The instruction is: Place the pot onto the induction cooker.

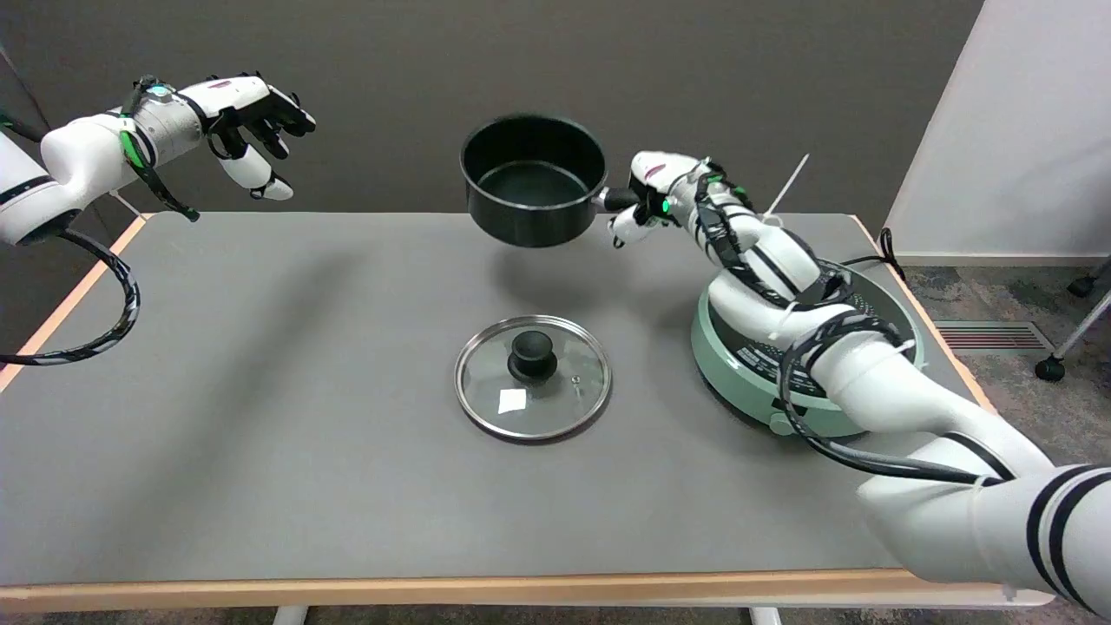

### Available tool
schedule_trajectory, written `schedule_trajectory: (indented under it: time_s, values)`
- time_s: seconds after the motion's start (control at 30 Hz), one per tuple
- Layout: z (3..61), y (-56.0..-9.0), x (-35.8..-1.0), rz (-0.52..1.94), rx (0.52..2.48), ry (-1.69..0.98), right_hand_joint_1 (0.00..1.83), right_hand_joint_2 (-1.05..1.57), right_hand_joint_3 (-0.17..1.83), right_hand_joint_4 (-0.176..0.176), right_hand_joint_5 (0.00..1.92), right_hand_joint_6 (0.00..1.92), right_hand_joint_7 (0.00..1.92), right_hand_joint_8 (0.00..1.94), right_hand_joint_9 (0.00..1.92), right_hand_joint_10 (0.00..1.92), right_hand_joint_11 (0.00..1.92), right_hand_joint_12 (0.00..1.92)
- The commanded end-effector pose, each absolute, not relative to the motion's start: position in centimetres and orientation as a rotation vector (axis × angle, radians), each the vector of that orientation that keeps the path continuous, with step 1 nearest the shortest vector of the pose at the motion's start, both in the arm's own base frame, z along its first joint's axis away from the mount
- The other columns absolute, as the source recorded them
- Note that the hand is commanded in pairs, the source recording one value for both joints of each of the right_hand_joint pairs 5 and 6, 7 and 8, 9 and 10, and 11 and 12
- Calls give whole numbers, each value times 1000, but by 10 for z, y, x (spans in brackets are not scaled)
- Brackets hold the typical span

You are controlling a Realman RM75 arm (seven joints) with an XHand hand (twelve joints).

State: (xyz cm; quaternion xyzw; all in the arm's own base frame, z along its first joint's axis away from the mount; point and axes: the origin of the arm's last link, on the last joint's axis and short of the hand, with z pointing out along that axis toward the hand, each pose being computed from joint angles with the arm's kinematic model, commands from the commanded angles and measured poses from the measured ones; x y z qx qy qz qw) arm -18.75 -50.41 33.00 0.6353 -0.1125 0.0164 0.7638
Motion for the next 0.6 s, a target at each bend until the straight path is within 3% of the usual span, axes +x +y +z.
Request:
schedule_trajectory:
  time_s: [0.03, 0.6]
  values:
    - [357, -462, -141, 6, 1270, -62, 1010, 949, 620, -51, 1835, 1835, 1835, 1835, 1835, 1835, 1835, 1835]
    - [364, -389, -127, -103, 800, -7, 1023, 966, 676, -66, 1795, 1795, 1795, 1795, 1795, 1795, 1795, 1795]
